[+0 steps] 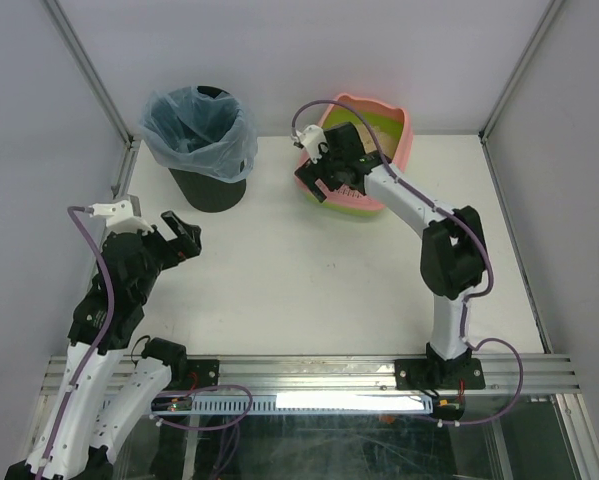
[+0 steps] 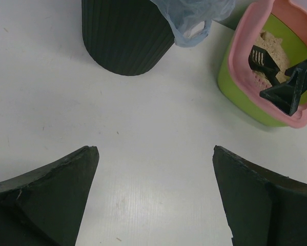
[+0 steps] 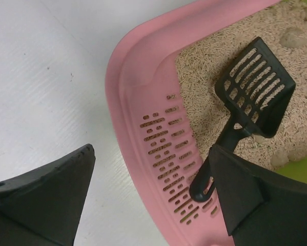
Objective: Clean the litter box
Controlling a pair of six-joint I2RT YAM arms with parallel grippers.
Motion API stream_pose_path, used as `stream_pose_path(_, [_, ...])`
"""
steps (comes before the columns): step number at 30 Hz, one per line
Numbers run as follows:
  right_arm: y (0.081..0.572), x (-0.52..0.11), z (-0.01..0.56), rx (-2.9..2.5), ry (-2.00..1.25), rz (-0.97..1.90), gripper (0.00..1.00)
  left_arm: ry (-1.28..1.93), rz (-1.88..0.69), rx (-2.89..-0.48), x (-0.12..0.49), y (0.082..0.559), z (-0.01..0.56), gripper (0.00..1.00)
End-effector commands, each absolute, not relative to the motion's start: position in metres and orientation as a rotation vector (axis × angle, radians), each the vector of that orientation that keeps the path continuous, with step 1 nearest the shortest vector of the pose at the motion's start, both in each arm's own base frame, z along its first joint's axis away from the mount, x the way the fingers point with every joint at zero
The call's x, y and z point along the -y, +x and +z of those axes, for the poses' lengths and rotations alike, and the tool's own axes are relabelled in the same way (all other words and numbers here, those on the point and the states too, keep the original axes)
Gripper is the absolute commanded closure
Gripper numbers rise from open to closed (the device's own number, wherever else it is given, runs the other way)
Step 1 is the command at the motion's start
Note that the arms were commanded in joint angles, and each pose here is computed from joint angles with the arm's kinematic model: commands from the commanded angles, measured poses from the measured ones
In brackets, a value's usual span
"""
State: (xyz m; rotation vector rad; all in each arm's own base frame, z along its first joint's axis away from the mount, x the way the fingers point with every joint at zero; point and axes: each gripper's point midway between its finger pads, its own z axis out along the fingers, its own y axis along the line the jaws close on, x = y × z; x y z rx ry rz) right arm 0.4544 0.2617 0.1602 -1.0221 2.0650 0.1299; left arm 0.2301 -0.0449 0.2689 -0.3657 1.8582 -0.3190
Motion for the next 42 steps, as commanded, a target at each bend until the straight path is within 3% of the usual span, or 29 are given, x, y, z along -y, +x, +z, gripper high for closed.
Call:
stream_pose_path(1, [0.467,-0.273,0.166,-1.99,-1.153,0.111,0.03,-0.359,-0.291,-1.858,0.042,0.238,0.269,0.01])
stream_pose_path(4, [0.473,-0.278,0.151,-2.008,-1.188,0.117,0.03,-0.354,-0.291,-1.865,0.043,0.239,0.268,0.01])
stream_pose_path(9, [0.478,-0.281,0.126,-2.065,-1.247,0.113,0.12,-0.357,-0.289,-1.862,0.042,0.238,0.268,0.01])
stream_pose_path(18, [0.465,-0.275,0.091,-2.182,-1.308,0.132,0.14,-0.356,-0.284,-1.871,0.043,0.24,0.266,0.01])
stream_pose_path(42, [0.322,-0.29,0.056,-2.26,-1.342,0.299,0.25,-0.36,-0.278,-1.878,0.042,0.241,0.265,0.01])
